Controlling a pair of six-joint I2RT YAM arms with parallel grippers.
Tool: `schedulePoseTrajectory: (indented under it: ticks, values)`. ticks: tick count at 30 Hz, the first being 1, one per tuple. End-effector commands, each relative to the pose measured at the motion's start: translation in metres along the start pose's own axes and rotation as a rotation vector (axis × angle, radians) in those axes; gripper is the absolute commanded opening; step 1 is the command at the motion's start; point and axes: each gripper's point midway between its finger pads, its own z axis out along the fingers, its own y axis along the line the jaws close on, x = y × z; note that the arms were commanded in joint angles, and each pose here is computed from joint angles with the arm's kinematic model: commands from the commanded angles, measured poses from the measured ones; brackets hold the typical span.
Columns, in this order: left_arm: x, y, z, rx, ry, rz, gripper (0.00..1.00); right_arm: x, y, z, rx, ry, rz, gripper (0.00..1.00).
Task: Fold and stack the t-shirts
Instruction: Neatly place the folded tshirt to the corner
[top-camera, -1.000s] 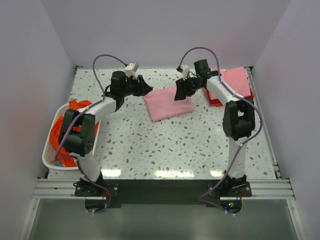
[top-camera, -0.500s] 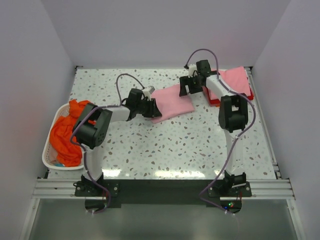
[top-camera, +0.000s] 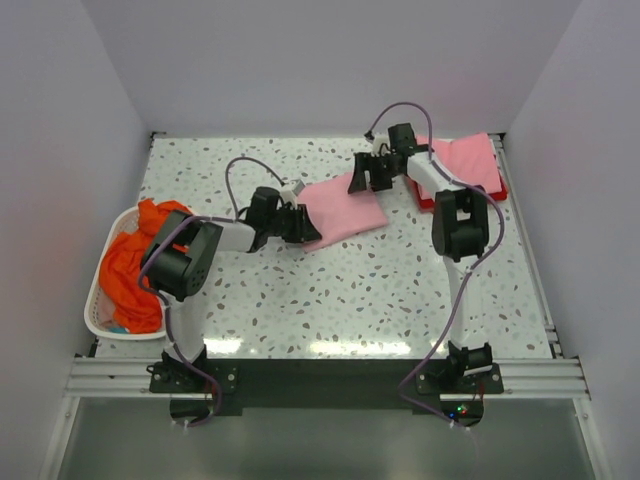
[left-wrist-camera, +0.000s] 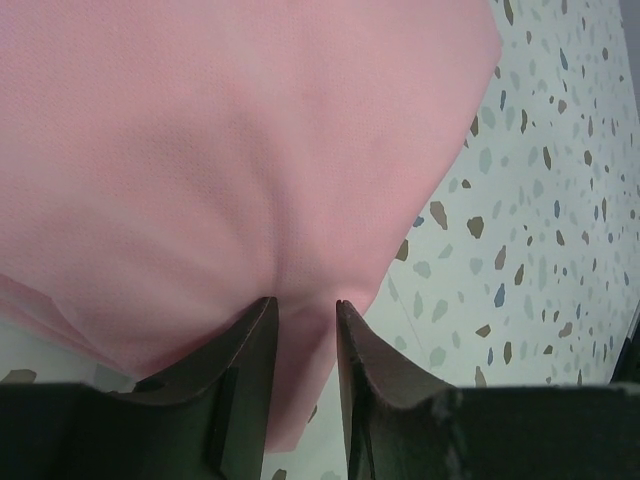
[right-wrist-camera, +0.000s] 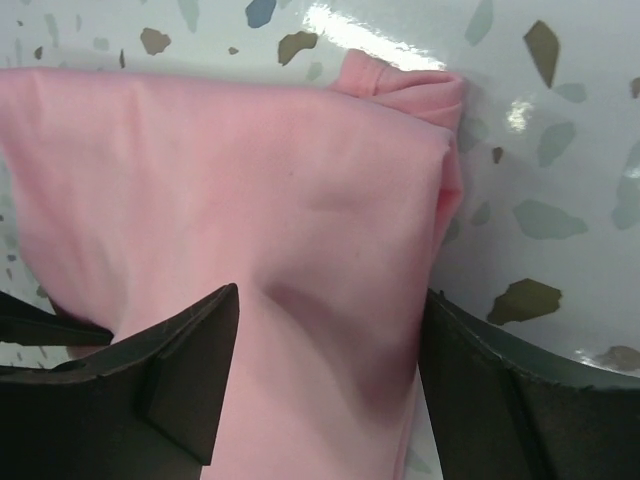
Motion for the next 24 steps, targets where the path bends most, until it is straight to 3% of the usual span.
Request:
schedulePoseTrajectory:
  ticks: [1,4,5,9,12,14,20,24]
  values:
    - [0.064,0.029,-0.007,-0.102,0.169,-0.103,0.35,0.057,0.015,0.021,-0.060,0.167,0.133,0.70]
    - [0.065,0.029,-0.008,-0.100,0.169,-0.103,0.35,0.058,0.022,0.021,-0.089,0.172,0.175,0.50]
    - [0.065,0.029,-0.008,-0.100,0.168,-0.103,0.35,0.057,0.025,0.021,-0.097,0.174,0.192,0.36]
    - [0.067,0.029,-0.009,-0.100,0.168,-0.100,0.35,0.044,0.032,0.015,-0.122,0.147,0.190,0.03]
    - [0.064,0.026,-0.012,-0.095,0.160,-0.088,0.36,0.032,0.037,0.004,-0.122,0.123,0.148,0.00]
    - [0.057,0.023,-0.016,-0.097,0.139,-0.068,0.42,0.020,0.034,-0.008,-0.078,0.091,0.056,0.00]
    - [-0.011,-0.009,-0.061,-0.122,-0.087,0.034,0.64,-0.026,0.026,-0.068,0.136,-0.045,-0.194,0.00]
    - [-0.058,-0.033,-0.115,-0.172,-0.252,0.103,0.67,-0.029,0.026,-0.084,0.180,-0.044,-0.243,0.00]
